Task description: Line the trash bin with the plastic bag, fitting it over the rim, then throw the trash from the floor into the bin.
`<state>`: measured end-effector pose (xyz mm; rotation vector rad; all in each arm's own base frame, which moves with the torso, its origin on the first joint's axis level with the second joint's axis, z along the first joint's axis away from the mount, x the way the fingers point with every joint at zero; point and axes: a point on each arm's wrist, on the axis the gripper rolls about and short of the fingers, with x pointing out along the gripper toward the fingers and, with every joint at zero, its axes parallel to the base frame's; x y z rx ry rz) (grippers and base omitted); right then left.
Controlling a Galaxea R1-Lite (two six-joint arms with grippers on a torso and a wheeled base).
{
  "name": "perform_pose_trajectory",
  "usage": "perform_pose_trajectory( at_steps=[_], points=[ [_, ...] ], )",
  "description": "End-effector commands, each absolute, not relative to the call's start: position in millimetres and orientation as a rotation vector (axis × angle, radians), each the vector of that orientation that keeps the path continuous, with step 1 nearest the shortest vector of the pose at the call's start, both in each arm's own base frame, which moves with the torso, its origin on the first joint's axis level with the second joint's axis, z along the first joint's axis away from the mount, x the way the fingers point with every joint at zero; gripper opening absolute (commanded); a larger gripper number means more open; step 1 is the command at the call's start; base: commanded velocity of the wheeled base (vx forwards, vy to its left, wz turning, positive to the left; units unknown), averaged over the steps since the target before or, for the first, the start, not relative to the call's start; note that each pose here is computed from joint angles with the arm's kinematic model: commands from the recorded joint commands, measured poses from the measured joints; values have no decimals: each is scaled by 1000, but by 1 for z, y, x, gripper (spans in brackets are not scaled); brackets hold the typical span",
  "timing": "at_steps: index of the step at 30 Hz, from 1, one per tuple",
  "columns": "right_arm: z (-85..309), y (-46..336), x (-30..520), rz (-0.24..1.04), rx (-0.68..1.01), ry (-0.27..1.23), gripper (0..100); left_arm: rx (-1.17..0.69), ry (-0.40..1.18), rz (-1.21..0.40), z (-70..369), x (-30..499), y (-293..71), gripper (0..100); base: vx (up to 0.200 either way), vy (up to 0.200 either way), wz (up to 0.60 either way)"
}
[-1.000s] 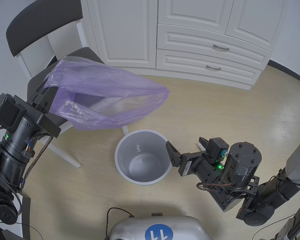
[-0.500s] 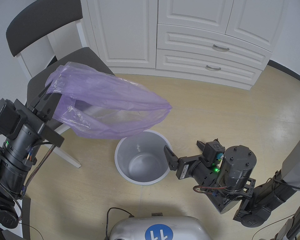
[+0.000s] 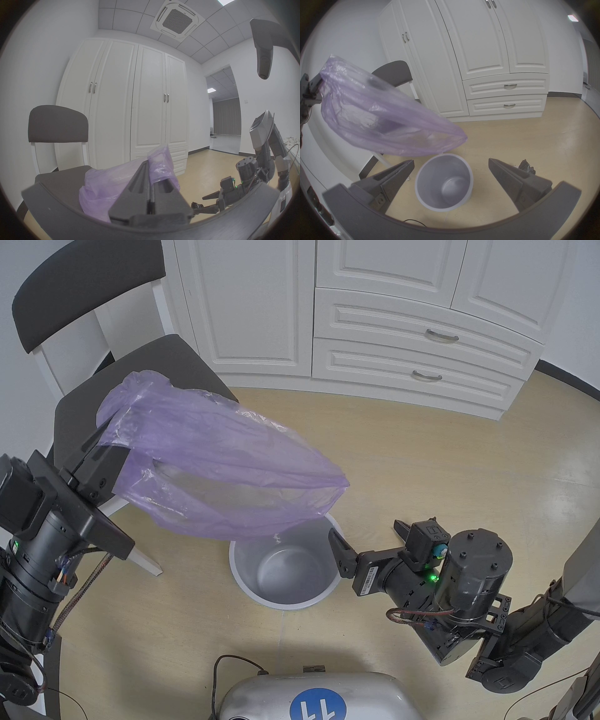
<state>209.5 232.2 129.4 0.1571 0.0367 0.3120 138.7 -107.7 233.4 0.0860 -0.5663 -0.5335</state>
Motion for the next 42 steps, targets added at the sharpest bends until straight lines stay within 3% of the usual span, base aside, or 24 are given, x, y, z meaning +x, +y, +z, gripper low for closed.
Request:
perform_pose_trajectory(
  at_steps=[1, 13, 28, 42],
  points=[
    [135, 229, 208, 309, 169, 22, 100, 88, -563, -538, 232, 138, -108, 0, 0, 0, 0],
    [112, 237, 211, 318, 121, 82, 100, 61, -583, -576, 237, 133, -115, 0, 0, 0, 0],
    [100, 238, 210, 322, 92, 115, 100, 12, -610, -505, 251, 134, -117, 0, 0, 0, 0],
    [61, 259, 185, 413, 28, 229, 100, -14, -602, -439, 255, 136, -121, 0, 0, 0, 0]
  ],
)
